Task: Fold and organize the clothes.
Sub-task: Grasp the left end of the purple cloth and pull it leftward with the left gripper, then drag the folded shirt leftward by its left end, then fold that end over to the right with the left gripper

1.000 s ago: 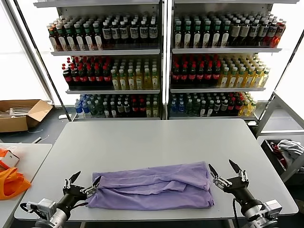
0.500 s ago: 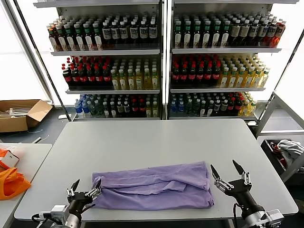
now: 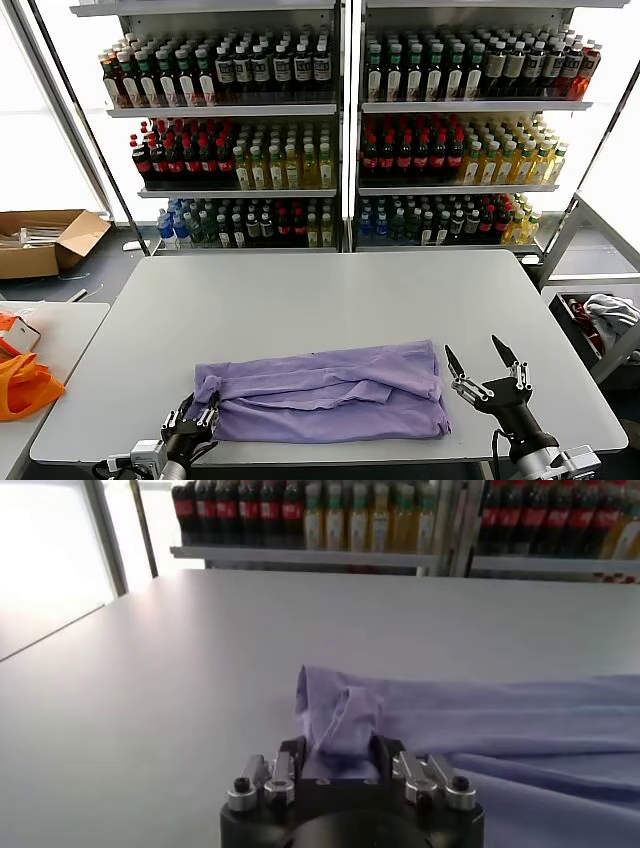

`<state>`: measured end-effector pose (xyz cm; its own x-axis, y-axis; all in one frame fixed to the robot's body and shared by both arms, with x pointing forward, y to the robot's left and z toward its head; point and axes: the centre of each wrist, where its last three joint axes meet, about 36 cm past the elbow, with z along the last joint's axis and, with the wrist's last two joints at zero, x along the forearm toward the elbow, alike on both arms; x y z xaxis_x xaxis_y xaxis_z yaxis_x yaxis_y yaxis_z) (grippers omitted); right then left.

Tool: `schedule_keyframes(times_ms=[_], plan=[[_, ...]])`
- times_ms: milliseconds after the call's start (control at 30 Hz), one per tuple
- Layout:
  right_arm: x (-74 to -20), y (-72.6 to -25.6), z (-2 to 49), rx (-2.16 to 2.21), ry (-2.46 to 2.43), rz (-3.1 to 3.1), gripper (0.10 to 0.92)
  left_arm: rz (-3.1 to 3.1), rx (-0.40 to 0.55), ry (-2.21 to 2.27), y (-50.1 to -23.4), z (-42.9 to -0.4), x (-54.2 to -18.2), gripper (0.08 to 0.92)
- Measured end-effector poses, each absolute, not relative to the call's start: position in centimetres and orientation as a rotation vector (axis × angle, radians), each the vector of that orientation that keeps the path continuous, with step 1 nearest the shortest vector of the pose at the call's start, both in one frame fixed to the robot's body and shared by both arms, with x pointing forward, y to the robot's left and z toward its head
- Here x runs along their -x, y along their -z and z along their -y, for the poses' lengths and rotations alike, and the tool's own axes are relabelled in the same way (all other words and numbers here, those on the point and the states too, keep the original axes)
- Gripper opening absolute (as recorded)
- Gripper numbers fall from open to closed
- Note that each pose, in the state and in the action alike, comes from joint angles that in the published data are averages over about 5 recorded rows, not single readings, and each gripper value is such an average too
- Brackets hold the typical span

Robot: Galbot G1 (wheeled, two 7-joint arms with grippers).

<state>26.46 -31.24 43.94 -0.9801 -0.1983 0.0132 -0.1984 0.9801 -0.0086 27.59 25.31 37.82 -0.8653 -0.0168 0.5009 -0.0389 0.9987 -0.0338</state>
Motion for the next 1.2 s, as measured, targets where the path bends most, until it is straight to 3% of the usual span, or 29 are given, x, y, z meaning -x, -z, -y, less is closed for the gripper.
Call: schedule_keyframes(times_ms=[300,433,600,933,1067,1200], plan=[[-26.7,-44.1,31.5,-0.310,-0.009,3.124,0.823,2.622,-0.032,-0.073,-37.9,-25.2,-27.6,0.174],[-26.8,-44.1,31.7,-0.308,-0.007,3.127,0.823,2.640,-0.033,-0.068,-38.5,-26.0,-27.9,0.103],[-27.0,-44.1,31.8,-0.309,0.002,3.133,0.823,2.678,-0.067,-0.027,-39.7,-29.2,-29.0,0.098],[-26.9,-44.3,31.5,-0.327,0.022,3.145,0.823,2.744,-0.164,0.162,-43.6,-39.9,-32.2,0.098],[-26.7,-44.5,31.4,-0.326,0.029,3.148,0.823,2.764,-0.153,0.207,-45.6,-41.9,-32.9,0.098],[-26.4,-44.5,31.2,-0.322,0.035,3.147,0.823,2.793,-0.080,0.197,-47.5,-41.0,-33.1,0.098]])
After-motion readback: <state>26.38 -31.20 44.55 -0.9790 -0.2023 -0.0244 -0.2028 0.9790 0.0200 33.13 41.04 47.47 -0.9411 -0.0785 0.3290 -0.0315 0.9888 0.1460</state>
